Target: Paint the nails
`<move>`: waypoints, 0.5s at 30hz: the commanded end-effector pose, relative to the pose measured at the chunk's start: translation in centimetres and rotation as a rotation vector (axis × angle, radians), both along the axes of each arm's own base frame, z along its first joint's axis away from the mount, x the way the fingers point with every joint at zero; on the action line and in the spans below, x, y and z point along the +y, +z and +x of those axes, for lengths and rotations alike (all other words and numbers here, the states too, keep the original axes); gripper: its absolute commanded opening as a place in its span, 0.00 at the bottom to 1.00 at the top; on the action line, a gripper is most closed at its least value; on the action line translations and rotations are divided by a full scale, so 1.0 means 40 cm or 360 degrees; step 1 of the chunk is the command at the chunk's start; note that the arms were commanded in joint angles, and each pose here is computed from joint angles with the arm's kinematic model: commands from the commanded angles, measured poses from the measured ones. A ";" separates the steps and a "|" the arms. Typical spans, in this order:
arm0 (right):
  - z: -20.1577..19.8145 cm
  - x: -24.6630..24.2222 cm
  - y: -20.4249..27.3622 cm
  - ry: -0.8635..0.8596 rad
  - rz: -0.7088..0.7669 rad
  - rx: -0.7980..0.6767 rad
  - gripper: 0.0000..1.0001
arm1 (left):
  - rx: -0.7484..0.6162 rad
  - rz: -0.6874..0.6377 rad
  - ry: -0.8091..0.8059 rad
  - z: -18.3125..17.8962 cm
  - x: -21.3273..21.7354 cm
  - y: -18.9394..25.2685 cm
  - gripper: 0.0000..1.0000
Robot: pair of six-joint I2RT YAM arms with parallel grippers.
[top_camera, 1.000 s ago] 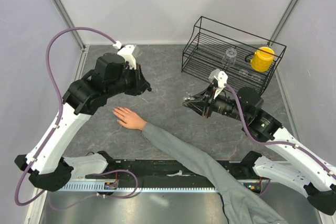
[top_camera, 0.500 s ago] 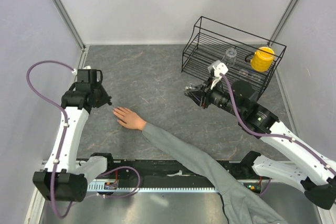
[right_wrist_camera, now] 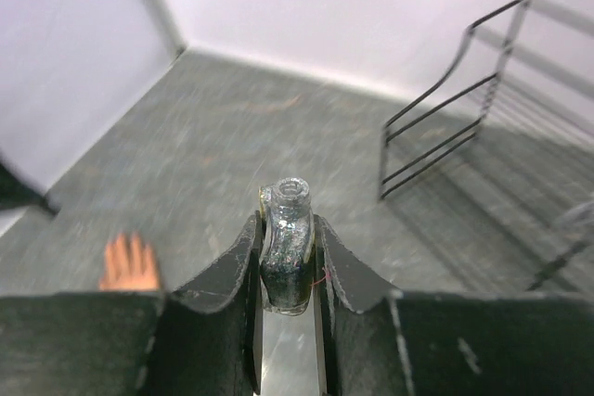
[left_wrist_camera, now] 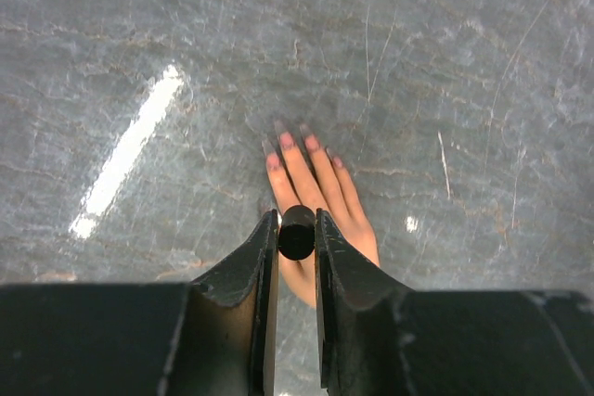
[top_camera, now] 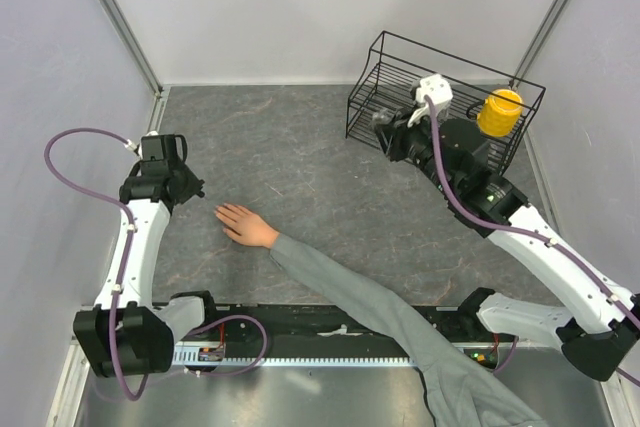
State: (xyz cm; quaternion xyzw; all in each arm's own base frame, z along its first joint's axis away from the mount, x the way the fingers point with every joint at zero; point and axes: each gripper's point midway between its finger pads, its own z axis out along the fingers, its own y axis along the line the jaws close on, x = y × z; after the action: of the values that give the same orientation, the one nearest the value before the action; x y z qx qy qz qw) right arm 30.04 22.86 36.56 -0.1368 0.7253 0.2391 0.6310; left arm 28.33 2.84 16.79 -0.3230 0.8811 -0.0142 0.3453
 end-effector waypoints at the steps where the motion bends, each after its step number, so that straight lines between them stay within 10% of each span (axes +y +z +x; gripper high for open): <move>1: 0.059 -0.096 0.138 -0.0313 0.0058 -0.0234 0.00 | -0.0192 -0.0006 0.0181 0.009 0.023 0.023 0.02; 15: 0.182 -0.085 0.135 -0.0353 -0.0072 -0.0246 0.00 | -0.0194 -0.0014 0.0226 0.031 0.030 -0.014 0.02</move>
State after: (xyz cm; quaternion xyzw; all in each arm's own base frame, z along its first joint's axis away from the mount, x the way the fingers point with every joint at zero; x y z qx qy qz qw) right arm 37.03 18.90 38.50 -0.0771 0.7171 0.1317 0.6800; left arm 27.59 3.61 12.83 -0.3769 0.8629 0.0036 0.3367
